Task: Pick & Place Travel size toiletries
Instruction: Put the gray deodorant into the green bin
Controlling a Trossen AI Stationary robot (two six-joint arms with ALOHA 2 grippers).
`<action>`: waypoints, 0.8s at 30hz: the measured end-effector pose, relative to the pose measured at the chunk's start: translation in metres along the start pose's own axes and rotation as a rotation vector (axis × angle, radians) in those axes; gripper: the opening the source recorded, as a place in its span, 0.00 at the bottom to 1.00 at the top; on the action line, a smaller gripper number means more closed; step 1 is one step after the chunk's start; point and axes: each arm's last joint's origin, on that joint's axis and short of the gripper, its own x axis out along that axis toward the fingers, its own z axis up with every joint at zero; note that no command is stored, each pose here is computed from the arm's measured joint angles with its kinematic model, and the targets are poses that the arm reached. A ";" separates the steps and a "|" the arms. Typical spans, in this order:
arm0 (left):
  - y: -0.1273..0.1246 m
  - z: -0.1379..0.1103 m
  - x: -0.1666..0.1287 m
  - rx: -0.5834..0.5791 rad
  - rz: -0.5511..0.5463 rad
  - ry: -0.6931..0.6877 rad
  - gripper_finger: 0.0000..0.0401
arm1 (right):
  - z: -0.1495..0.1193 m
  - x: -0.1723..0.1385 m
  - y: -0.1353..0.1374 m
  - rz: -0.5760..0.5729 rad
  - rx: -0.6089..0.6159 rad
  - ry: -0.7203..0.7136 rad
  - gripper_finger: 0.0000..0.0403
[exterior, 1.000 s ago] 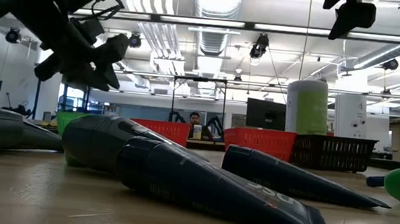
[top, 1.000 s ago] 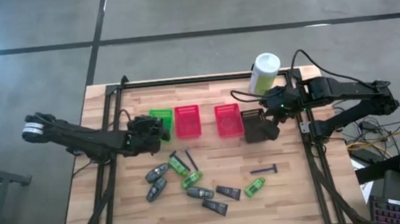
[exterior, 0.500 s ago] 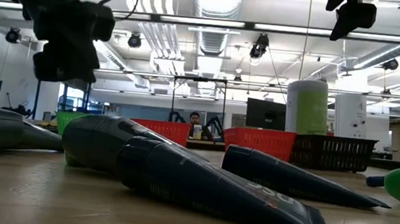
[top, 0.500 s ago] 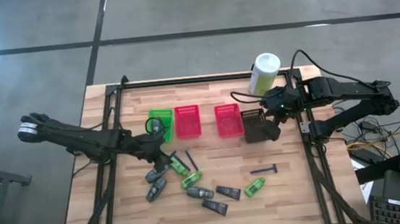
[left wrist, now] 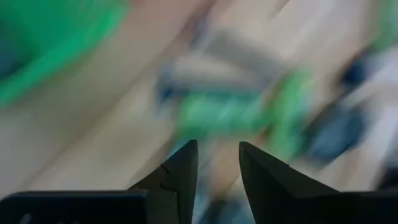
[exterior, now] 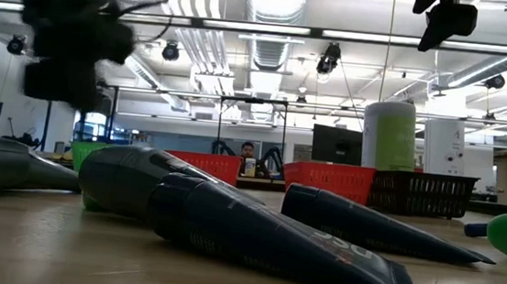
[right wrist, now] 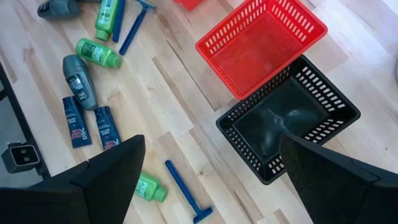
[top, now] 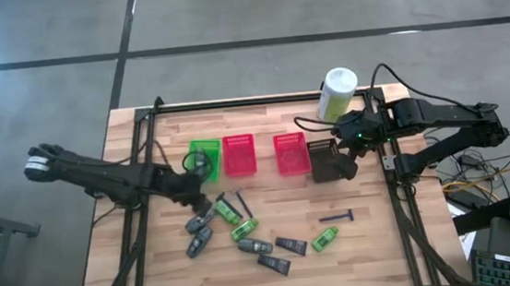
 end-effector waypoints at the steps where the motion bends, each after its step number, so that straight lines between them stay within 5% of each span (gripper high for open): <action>1: 0.001 -0.004 -0.003 0.002 0.050 0.073 0.31 | 0.000 0.000 0.000 0.000 0.000 0.000 0.91; 5: -0.004 -0.017 -0.012 0.035 0.130 0.251 0.37 | 0.000 0.000 0.000 0.000 0.000 0.000 0.91; 14: -0.028 -0.020 -0.016 0.070 0.110 0.219 0.66 | 0.000 0.000 0.000 -0.001 -0.015 -0.002 0.91; 24: -0.034 -0.026 0.025 0.051 0.218 0.349 0.68 | 0.000 0.000 0.000 0.000 -0.022 -0.003 0.91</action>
